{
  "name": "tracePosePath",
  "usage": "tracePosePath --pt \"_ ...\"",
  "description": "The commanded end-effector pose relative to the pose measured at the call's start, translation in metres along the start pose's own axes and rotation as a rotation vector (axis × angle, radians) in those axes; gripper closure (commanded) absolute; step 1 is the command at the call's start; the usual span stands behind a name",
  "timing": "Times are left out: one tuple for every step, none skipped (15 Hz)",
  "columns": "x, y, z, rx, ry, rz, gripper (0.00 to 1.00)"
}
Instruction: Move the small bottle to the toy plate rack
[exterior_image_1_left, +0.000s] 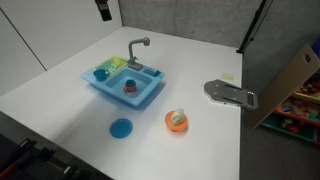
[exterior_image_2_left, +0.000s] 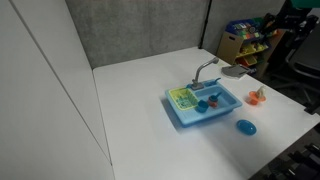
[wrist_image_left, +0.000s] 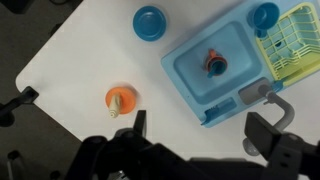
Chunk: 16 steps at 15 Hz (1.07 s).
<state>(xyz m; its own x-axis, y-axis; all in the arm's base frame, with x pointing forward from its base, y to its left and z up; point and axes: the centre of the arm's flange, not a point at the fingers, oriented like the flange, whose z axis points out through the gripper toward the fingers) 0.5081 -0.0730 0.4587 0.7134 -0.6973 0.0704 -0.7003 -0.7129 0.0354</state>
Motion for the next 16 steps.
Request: tracePosePath --pt "0.038 -0.002 0.018 -0.007 -0.029 0.008 0.00" --pt "0.045 0.001 0.027 -0.019 -0.035 0.018 0.00" --pt "0.051 0.005 0.036 -0.029 -0.043 0.027 0.00" --pt "0.057 0.009 0.048 -0.045 -0.050 0.039 0.00" --pt "0.063 0.013 0.059 -0.055 -0.058 0.049 0.00" --pt "0.068 0.017 0.071 -0.063 -0.065 0.060 0.00" --pt "0.073 0.021 0.084 -0.072 -0.072 0.068 0.00" --pt "0.078 0.025 0.096 -0.081 -0.079 0.077 0.00" --pt "0.083 0.029 0.109 -0.084 -0.091 0.083 0.00" --pt "0.087 0.033 0.120 -0.086 -0.096 0.088 0.00" --pt "0.091 0.037 0.130 -0.080 -0.098 0.078 0.00" --pt "0.095 0.040 0.140 -0.080 -0.090 0.065 0.00" --pt "0.099 0.043 0.149 -0.073 -0.080 0.046 0.00" --pt "0.104 0.046 0.158 -0.065 -0.074 0.033 0.00" --pt "0.107 0.048 0.166 -0.064 -0.065 0.018 0.00" --pt "0.111 0.049 0.174 -0.063 -0.062 0.006 0.00"
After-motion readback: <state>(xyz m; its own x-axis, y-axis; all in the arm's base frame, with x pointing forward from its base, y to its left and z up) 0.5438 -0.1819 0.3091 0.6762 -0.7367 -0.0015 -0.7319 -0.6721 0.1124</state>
